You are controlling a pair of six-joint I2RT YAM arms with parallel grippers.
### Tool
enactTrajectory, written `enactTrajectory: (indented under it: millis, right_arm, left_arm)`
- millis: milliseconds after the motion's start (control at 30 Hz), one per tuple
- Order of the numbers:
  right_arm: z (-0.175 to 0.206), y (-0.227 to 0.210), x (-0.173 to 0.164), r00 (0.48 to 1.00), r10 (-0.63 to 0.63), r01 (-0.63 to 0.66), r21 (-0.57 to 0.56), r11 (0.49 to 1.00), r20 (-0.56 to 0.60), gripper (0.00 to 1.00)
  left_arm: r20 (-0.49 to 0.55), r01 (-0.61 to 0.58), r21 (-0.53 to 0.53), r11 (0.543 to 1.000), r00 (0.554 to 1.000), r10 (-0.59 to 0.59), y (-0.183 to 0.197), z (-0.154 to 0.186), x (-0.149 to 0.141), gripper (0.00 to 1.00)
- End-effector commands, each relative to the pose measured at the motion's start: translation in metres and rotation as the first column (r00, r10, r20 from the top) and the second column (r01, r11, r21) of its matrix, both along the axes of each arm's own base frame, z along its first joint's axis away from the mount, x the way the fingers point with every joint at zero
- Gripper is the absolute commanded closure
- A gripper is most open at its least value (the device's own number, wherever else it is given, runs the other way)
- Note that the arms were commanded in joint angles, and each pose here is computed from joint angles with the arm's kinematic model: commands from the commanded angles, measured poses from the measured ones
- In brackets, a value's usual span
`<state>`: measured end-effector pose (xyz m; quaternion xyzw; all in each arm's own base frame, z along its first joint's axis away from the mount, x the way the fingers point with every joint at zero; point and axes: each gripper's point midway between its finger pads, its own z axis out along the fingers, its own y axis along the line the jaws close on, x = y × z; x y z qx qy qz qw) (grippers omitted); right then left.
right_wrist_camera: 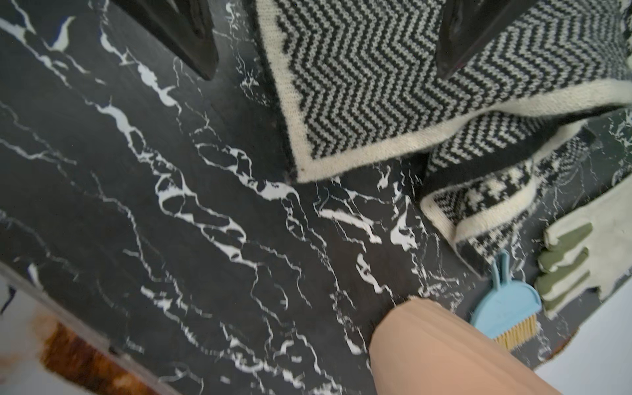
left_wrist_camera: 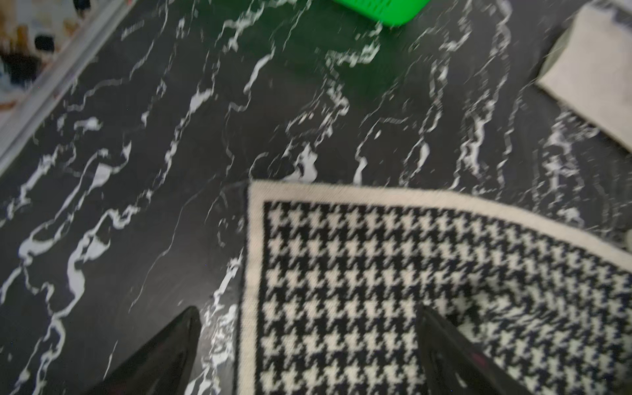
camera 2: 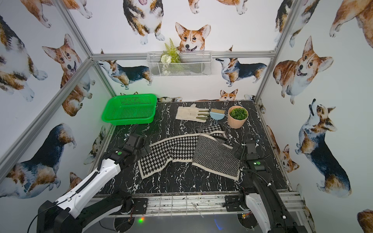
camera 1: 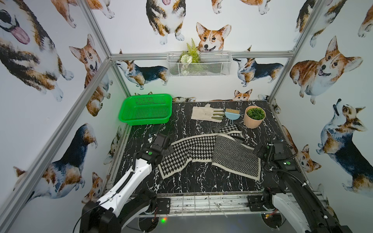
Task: Roll up the scarf and place it into the basket
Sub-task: Flatten out the scarf at the center of the board.
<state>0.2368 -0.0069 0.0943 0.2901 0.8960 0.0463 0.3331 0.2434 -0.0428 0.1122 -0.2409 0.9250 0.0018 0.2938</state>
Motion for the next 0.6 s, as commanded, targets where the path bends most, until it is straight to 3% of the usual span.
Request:
enactTrajectory:
  millis: [0, 233, 433, 567]
  right_arm:
    - [-0.025, 0.012, -0.020, 0.992, -0.031, 0.045, 0.110, 0.993, -0.123, 0.00]
    - [-0.027, 0.010, -0.029, 0.988, -0.062, 0.079, 0.122, 0.989, -0.143, 0.00]
    - [-0.031, 0.007, -0.039, 0.981, -0.094, 0.115, 0.121, 0.986, -0.168, 0.00]
    - [-0.036, 0.007, -0.045, 0.974, -0.093, 0.119, 0.116, 0.986, -0.206, 0.00]
  left_arm:
    - [-0.163, -0.107, -0.051, 0.993, 0.982, 0.097, 0.006, -0.041, -0.034, 0.00]
    - [-0.256, -0.144, -0.097, 0.985, 0.960, 0.115, 0.008, -0.083, -0.044, 0.02]
    - [-0.292, -0.161, -0.149, 0.976, 0.950, 0.113, 0.007, -0.105, -0.043, 0.14]
    - [-0.304, -0.146, -0.169, 0.975, 0.948, 0.089, 0.004, -0.114, -0.042, 0.28]
